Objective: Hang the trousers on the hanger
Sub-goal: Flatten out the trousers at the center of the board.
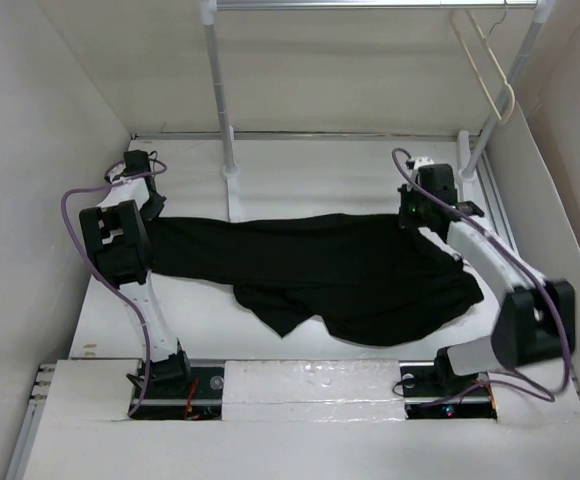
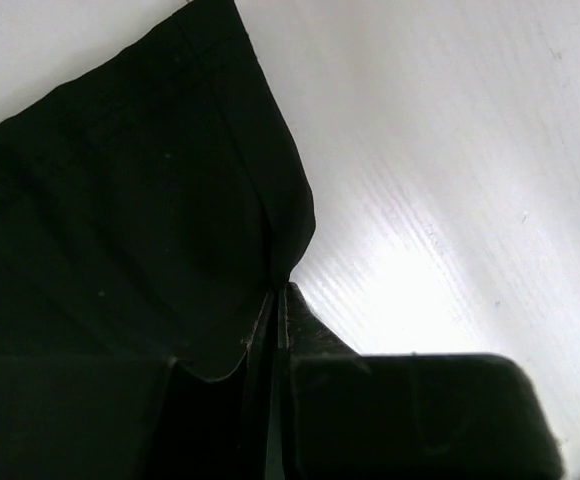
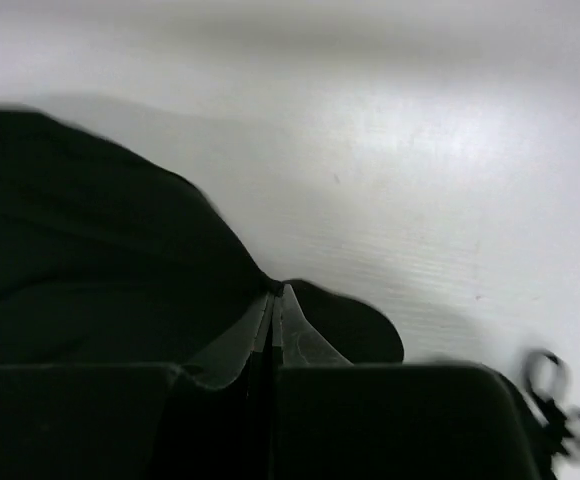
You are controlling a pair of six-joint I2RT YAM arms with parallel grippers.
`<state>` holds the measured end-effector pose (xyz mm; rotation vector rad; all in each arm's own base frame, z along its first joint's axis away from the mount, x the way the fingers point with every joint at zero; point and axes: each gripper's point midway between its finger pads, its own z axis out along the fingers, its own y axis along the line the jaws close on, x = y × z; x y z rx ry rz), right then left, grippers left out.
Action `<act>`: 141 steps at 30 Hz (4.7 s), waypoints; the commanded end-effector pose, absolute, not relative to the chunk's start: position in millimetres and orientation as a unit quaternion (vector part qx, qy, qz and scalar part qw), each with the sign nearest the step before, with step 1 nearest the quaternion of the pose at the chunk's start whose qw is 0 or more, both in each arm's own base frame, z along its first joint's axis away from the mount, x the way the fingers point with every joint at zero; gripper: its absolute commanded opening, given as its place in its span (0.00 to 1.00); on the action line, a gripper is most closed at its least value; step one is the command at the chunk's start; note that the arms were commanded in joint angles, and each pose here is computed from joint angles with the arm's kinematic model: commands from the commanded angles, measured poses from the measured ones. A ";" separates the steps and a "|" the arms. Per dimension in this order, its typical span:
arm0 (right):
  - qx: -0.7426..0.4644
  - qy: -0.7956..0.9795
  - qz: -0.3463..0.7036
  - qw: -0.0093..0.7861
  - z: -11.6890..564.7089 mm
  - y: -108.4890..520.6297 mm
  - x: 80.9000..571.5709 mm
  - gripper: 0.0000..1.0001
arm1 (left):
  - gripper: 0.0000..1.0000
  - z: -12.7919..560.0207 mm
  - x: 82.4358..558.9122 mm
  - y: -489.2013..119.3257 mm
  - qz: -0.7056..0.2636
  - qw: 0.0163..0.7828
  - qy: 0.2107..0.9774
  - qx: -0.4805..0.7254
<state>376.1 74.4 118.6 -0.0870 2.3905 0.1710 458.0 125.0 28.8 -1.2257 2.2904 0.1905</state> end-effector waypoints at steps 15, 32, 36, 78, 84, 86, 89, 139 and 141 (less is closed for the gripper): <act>0.034 0.813 0.029 0.581 345.8 34.8 221.1 0.00 | 0.00 254.2 428.8 139.5 -0.001 0.479 0.723 -0.498; 0.013 0.835 -0.020 0.550 266.7 63.6 404.0 0.00 | 0.00 178.3 493.3 164.4 0.046 0.402 0.764 -0.503; 0.017 0.844 -0.045 0.534 254.2 62.2 475.7 0.00 | 0.00 159.8 538.9 169.4 0.053 0.385 0.783 -0.486; -0.141 0.895 0.110 0.408 177.6 108.1 254.7 0.33 | 0.31 43.4 105.7 -240.6 -0.072 0.124 0.983 -0.115; -0.140 0.898 0.112 0.401 171.1 102.2 244.4 0.40 | 0.41 21.3 117.1 -226.3 -0.088 0.124 0.975 -0.164; -0.143 0.899 0.118 0.397 165.1 103.3 239.7 0.41 | 0.41 8.9 115.7 -220.1 -0.073 0.115 0.977 -0.164; -0.147 0.898 0.128 0.395 163.0 106.5 237.5 0.42 | 0.40 -3.2 117.3 -215.1 -0.045 0.115 0.980 -0.159; 0.158 0.931 0.102 0.312 41.6 -14.8 296.9 0.68 | 0.72 216.3 285.3 -159.6 -0.129 0.390 0.893 -0.184; 0.179 0.925 0.110 0.317 31.8 -14.3 305.0 0.55 | 0.72 209.7 292.9 -167.9 -0.129 0.387 0.898 -0.167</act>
